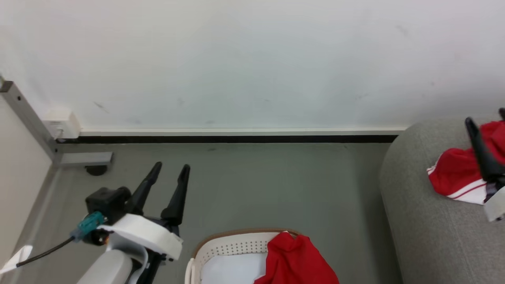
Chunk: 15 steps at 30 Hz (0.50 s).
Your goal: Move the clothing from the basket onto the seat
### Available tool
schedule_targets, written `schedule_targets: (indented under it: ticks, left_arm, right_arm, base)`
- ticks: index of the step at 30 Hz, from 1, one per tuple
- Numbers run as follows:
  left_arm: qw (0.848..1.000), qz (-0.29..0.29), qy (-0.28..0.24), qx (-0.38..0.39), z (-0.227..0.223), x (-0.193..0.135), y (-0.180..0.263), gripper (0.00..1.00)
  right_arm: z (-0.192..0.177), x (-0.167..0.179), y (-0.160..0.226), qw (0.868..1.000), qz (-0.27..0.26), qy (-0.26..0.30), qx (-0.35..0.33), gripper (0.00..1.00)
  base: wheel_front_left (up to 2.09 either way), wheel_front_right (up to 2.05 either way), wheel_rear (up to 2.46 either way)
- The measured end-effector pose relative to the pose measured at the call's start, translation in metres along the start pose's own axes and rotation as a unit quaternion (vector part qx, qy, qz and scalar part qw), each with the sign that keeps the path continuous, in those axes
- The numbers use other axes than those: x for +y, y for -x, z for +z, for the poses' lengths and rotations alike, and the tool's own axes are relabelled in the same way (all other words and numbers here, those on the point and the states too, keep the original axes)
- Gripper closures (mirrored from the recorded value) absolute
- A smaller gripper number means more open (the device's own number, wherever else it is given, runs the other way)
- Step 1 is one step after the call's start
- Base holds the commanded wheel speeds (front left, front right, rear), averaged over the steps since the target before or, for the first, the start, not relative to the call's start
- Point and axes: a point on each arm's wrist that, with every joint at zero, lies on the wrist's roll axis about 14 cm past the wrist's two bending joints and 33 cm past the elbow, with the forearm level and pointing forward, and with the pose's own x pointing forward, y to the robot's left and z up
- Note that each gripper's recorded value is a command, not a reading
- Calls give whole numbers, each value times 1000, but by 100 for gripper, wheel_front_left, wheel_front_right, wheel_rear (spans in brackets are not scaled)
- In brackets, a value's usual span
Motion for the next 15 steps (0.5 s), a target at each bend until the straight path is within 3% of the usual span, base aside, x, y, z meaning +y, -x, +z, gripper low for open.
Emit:
schedule_targets:
  ticks: [6,15]
  left_arm:
    - [998,70,-2,-10,3,35,26,0]
    - [991,135,6,-9,-12,63,50,0]
  right_arm:
    - [-22,44,8,999,20,-39,-23,0]
    - [-63,86,32,989,-15,-141,-40,0]
  base:
    - [0,0,0]
    - [0,0,0]
